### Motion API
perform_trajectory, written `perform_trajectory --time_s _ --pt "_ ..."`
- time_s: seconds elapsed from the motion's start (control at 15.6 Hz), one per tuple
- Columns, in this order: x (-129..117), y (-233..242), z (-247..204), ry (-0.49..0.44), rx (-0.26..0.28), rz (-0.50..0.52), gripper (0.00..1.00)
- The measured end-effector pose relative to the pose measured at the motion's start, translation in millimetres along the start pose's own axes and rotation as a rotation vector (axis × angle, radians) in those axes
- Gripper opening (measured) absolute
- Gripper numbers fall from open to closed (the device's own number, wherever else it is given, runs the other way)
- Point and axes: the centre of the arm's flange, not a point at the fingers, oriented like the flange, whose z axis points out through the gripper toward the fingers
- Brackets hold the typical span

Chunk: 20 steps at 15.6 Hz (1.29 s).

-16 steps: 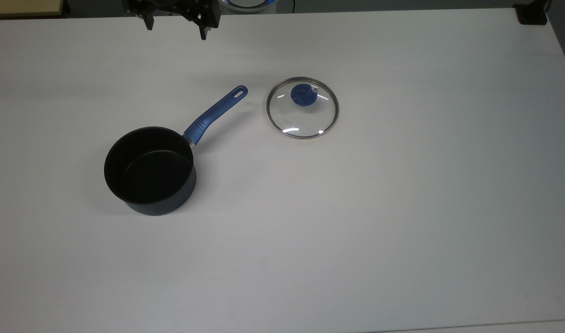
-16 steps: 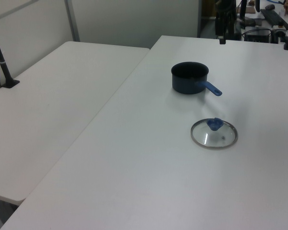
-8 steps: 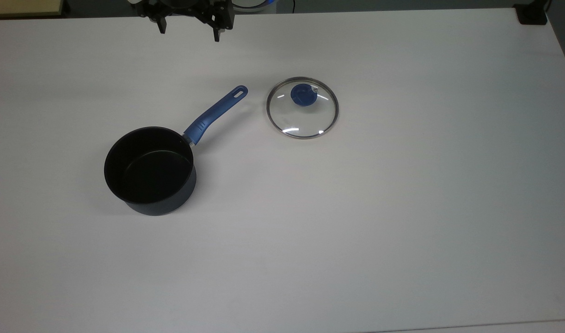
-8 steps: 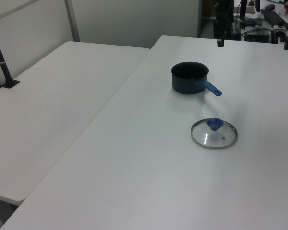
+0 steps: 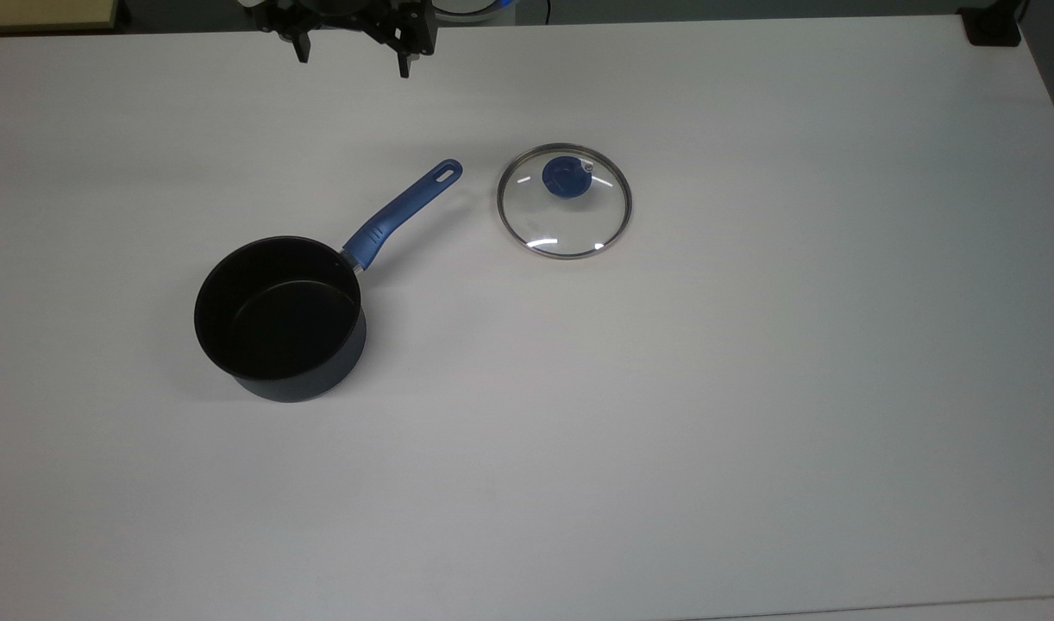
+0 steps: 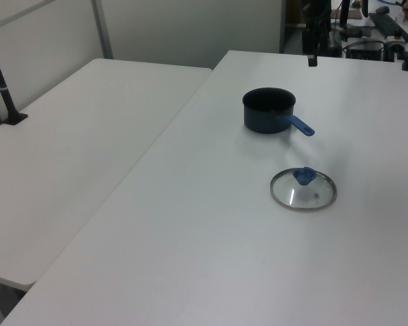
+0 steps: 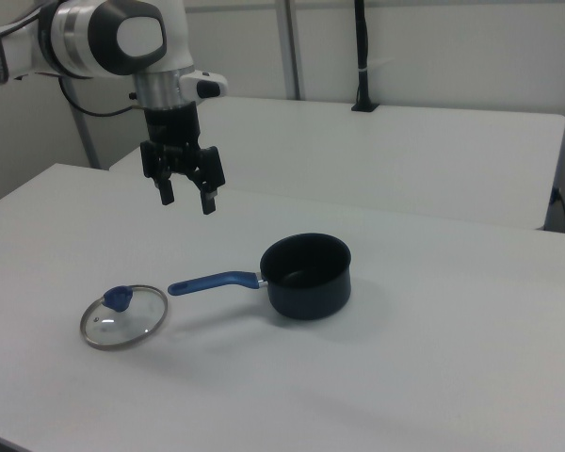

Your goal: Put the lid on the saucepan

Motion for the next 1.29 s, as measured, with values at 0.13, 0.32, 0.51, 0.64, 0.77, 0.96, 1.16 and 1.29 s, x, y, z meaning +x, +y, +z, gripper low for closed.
perform_trajectory --time_s 0.13,0.32,0.51,0.64,0.77,0.96,1.16,1.29 --pt "-0.1 0.0 0.1 -0.001 0.0 0.0 1.0" --pt "-3.5 -1.9 2.6 -0.031 -0.002 -0.004 1.0" --pt "-4.3 -4.6 2.9 -0.037 -0.003 -0.008 1.0" --pt "-4.2 -3.3 2.5 -0.037 -0.003 -0.006 1.0" --pt "-4.2 -2.1 2.1 -0.036 -0.002 -0.004 1.0" --pt "-4.2 -2.1 1.8 -0.035 -0.002 -0.004 1.0" --pt "-4.1 0.5 1.8 -0.035 -0.002 0.001 1.0" --pt "-4.0 2.4 1.9 -0.035 -0.001 0.004 1.0"
